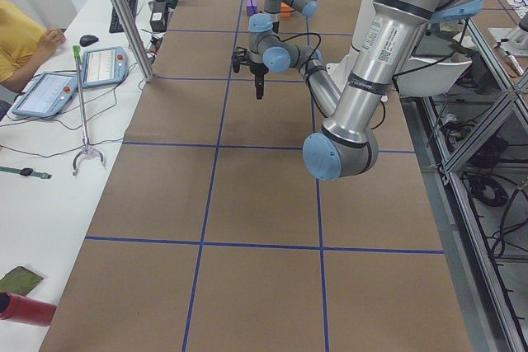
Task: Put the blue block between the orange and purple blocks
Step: 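Lower the right gripper onto the light blue cube and grasp it, then lift the light blue cube with the right gripper toward the purple cube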
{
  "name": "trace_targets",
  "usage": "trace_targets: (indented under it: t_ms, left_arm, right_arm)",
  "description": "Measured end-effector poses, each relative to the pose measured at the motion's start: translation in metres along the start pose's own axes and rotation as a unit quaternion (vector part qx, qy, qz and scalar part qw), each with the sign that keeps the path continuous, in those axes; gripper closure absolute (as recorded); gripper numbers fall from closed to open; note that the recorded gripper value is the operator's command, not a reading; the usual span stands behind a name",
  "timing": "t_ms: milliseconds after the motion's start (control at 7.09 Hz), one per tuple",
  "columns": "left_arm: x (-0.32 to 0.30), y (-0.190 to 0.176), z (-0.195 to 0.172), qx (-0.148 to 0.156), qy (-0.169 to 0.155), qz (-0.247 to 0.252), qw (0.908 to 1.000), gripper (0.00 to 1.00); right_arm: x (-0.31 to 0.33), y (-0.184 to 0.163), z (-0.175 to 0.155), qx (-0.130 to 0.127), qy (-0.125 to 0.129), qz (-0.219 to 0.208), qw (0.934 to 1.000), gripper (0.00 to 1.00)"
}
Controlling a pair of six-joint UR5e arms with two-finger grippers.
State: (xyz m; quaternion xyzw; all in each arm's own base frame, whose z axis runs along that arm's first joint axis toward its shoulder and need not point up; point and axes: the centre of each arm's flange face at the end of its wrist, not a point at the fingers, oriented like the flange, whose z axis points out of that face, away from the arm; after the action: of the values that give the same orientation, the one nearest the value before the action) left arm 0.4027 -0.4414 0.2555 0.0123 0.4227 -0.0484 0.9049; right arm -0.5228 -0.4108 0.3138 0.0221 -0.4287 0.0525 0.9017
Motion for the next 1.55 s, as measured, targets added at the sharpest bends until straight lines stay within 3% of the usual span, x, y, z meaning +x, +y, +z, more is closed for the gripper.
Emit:
trace_targets:
  t_ms: [141,282,423,564,705,987,1269,1551]
  left_arm:
    - [0.000,0.000,0.000,0.000,0.000,0.000,1.0000,0.00]
    - [0.000,0.001,0.001,0.000,0.000,-0.001,1.0000,0.00]
    - [0.000,0.001,0.001,0.000,0.000,-0.001,1.0000,0.00]
    - [0.000,0.001,0.001,-0.001,0.000,-0.001,1.0000,0.00]
    - [0.001,0.001,0.000,-0.001,0.000,-0.001,1.0000,0.00]
    - [0.001,0.001,0.000,0.000,0.001,0.000,1.0000,0.00]
    - [0.001,0.001,0.000,-0.001,0.000,-0.001,1.0000,0.00]
    - [0.001,0.001,0.001,-0.001,-0.001,-0.001,1.0000,0.00]
  right_arm:
    - [-0.005,-0.002,0.007,0.000,0.004,0.000,1.0000,0.11]
    - [-0.007,-0.002,0.011,-0.001,0.006,0.000,1.0000,0.22]
    - [-0.009,-0.001,0.014,-0.002,0.007,-0.001,1.0000,0.47]
    - [-0.008,0.001,0.016,-0.003,0.008,-0.002,1.0000,0.78]
    - [-0.007,0.001,0.016,-0.003,0.008,-0.002,1.0000,1.00]
    - [-0.002,-0.006,-0.008,0.005,-0.006,0.000,1.0000,1.00]
    - [0.070,-0.029,-0.067,0.010,-0.017,0.019,0.9996,1.00]
    - [0.168,-0.046,-0.094,0.011,0.009,0.001,0.9999,1.00]
